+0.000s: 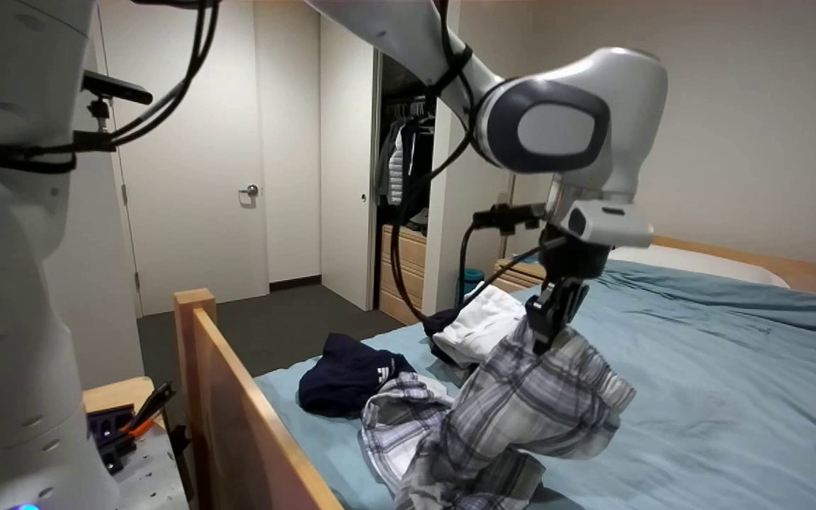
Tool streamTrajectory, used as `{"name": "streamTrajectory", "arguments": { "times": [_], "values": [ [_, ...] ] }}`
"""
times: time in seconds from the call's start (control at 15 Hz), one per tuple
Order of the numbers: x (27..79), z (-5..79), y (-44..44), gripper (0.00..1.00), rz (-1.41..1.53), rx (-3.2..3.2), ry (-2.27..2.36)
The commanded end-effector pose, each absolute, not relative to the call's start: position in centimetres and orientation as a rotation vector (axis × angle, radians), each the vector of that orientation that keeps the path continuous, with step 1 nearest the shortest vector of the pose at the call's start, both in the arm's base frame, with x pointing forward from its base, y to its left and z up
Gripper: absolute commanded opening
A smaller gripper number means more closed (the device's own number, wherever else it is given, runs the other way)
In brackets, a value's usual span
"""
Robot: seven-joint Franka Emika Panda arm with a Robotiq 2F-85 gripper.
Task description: Move the pajama pants slightly to the right, unfold them, then put them back
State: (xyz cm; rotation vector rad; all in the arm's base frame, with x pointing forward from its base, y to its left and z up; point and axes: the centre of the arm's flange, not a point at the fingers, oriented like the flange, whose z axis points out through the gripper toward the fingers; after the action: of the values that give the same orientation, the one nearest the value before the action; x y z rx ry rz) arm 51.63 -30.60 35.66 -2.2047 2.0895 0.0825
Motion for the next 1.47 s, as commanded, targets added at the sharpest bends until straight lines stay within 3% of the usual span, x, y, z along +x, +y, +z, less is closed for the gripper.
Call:
{"name": "streamTrajectory", "arguments": {
  "times": [0.0, 0.33, 0.6, 0.67, 0.87, 1.13, 1.4],
  "values": [
    [47.5, 44.6, -32.2, 0.03, -0.068, -2.007, 2.283],
    [38.6, 53.6, -38.4, 0.03, -0.165, -1.670, 2.559],
    [29.4, 53.1, -46.2, 0.03, -0.110, -1.494, 2.619],
    [31.7, 53.9, -43.7, 0.06, -0.148, -1.513, 2.619],
    [28.1, 53.1, -46.1, 0.06, -0.129, -1.472, 2.643],
    [30.1, 51.4, -46.0, 0.03, -0.090, -1.529, 2.617],
    [25.9, 55.8, -53.4, 0.03, -0.325, -1.253, 2.788]
  ]
}}
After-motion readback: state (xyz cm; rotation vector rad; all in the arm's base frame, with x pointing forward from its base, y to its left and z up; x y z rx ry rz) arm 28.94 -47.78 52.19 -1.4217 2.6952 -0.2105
